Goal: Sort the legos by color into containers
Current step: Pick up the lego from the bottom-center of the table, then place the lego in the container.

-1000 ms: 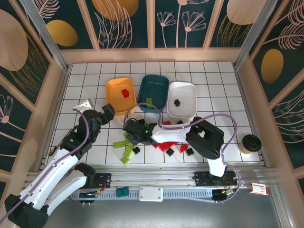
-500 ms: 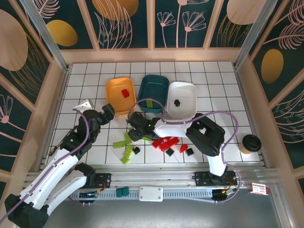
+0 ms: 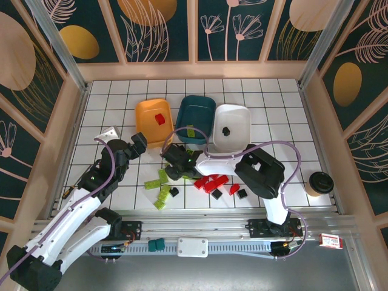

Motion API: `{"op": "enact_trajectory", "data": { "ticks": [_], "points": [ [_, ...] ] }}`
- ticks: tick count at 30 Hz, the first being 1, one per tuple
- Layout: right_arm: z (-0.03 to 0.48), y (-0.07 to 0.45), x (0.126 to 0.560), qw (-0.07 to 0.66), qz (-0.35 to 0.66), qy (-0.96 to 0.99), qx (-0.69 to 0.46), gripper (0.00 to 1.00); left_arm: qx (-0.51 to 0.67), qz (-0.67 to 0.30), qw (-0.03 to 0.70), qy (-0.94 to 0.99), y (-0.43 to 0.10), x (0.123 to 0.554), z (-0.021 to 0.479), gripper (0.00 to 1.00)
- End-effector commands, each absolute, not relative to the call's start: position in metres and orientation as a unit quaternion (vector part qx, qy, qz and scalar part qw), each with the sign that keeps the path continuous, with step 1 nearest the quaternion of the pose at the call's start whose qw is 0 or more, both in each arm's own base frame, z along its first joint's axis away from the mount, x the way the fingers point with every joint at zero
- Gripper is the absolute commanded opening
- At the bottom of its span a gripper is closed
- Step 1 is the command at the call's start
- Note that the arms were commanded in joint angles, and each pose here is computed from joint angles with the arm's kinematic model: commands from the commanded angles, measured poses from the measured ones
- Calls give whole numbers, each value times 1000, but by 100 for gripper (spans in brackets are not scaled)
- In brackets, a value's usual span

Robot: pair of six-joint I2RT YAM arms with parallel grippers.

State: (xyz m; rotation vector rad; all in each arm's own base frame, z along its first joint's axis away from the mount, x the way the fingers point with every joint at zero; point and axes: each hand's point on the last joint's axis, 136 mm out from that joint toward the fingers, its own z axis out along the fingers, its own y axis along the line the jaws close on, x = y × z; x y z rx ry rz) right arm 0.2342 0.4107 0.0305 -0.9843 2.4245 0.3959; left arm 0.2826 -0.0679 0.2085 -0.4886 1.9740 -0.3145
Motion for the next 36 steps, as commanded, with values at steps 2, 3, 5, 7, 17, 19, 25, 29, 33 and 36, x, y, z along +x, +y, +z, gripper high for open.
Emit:
{"op": "enact_trajectory", "data": {
  "ticks": [2, 3, 5, 7, 17, 19, 25, 29, 33, 36],
  "points": [
    [105, 418, 248, 311, 232, 858, -337, 22, -205, -147, 530, 810, -71, 288, 223, 99],
    [118, 414, 254, 319, 250, 854, -326, 21, -206, -148, 530, 809, -71, 288, 223, 99],
    [138, 400, 276, 344, 257, 854, -294, 20, -205, -149, 529, 810, -72, 287, 222, 99],
    [146, 381, 306, 357, 250, 863, -254, 20, -203, -153, 527, 811, -73, 287, 221, 99],
    [109, 325, 427, 354, 139, 913, -148, 25, -179, -182, 486, 836, -94, 288, 193, 99],
    [107, 324, 439, 356, 133, 914, -140, 42, -176, -184, 473, 843, -97, 288, 184, 99],
    [130, 330, 443, 379, 155, 902, -137, 68, -159, -196, 434, 865, -111, 287, 157, 97],
    [153, 346, 405, 394, 182, 886, -165, 69, -153, -189, 402, 883, -116, 282, 131, 94],
    [142, 374, 341, 375, 176, 881, -228, 70, -166, -165, 408, 883, -106, 281, 128, 99],
    [123, 395, 294, 349, 176, 882, -262, 72, -189, -151, 437, 866, -91, 280, 142, 99]
  ]
}}
